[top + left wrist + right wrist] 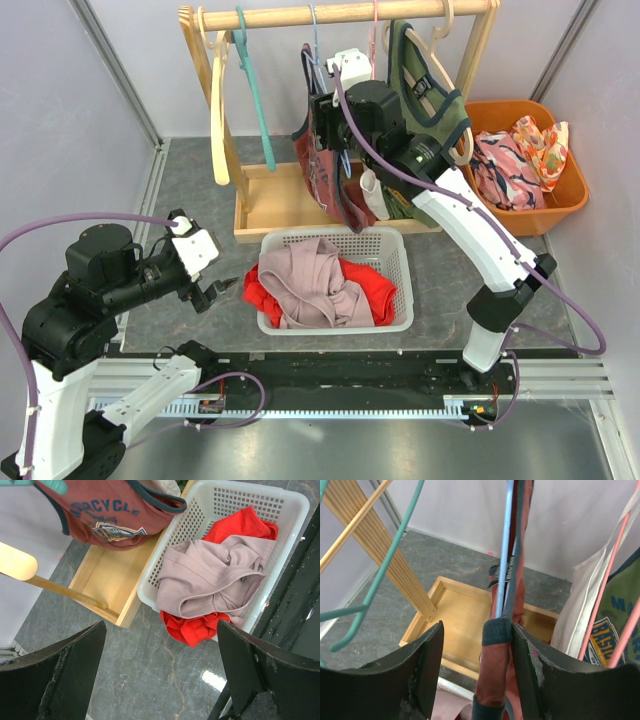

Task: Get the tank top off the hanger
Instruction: Pick up the hanger from the clothesline.

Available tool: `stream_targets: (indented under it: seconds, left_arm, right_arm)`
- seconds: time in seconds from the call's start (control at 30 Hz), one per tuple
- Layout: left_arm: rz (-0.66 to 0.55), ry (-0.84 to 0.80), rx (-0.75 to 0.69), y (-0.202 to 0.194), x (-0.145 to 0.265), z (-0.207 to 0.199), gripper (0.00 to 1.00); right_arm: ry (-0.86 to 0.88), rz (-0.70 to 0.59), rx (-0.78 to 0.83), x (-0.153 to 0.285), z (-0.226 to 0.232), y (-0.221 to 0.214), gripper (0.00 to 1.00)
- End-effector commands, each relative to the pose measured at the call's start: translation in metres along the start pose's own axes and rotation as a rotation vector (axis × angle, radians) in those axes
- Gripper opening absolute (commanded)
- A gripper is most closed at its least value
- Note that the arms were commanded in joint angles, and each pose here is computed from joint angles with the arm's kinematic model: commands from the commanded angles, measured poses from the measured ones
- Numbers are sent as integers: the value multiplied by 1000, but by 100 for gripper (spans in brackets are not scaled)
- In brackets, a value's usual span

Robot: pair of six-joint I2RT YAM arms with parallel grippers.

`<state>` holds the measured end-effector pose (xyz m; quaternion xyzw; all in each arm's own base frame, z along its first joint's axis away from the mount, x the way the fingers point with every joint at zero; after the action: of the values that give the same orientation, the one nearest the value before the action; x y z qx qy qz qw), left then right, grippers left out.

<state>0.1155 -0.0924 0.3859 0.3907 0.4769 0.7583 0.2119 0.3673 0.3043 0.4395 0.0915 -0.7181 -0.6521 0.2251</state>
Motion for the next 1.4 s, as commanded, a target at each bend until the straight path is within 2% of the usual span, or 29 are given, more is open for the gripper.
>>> stream_targets:
  seconds: [0.0, 0.1, 0.2, 0.3, 0.33, 0.47, 0.57, 0.6, 0.63, 0.7, 0.73, 0.93, 1.27, 1.37]
  left_arm:
    - [-36, -8, -6, 8, 1, 0, 100]
    - [-36, -10, -5, 8, 1, -1, 100]
    - [-38, -11, -5, 8, 1, -1, 100]
    - [-39, -9, -4, 8, 2, -1, 100]
    - [-42, -8, -5, 9, 2, -1, 100]
    - [-42, -8, -1, 8, 3, -2, 100]
    - [-41, -8, -2, 7, 3, -2, 99]
    - [-45, -8, -4, 8, 4, -2, 100]
    - [-45, -8, -4, 8, 4, -2, 100]
    - [-47, -5, -5, 8, 5, -2, 100]
    - [-45, -5, -4, 8, 5, -2, 100]
    - [-45, 4, -12, 7, 6, -2, 100]
    - [-47, 17, -20, 7, 9, -1, 100]
    - [-46, 23, -25, 7, 9, 0, 100]
  right_arm:
    - [-39, 4, 33, 6, -2, 1, 63]
    - [-50, 9, 39, 10, -4, 0, 58]
    - [-70, 13, 52, 12, -7, -2, 45]
    - [-98, 15, 64, 15, -12, -1, 28]
    - [-107, 18, 67, 15, -14, -2, 17]
    - [-133, -4, 74, 16, -19, 5, 0]
    - [-138, -80, 90, 19, -19, 20, 0]
    - [-158, -76, 138, 16, -20, 11, 0]
    - [-178, -159, 115, 22, -24, 30, 0]
    - [-205, -190, 143, 21, -28, 30, 0]
    - [-219, -256, 122, 27, -31, 44, 0]
    - [-268, -424, 79, 40, -40, 69, 0]
    - [-286, -478, 35, 47, -44, 71, 0]
    - [-204, -468, 48, 58, -36, 65, 0]
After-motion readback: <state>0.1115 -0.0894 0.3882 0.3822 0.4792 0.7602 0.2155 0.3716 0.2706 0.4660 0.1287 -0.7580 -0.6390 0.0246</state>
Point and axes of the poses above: each gripper's point midway between its finger pads, its own x axis back along the fingers, its own z axis along the line the jaws close on, y = z × x, the point moved 3 cm from there along x, back along the fingers, and after that the axes turned 7 degrees about x, right-handed, at the moved point
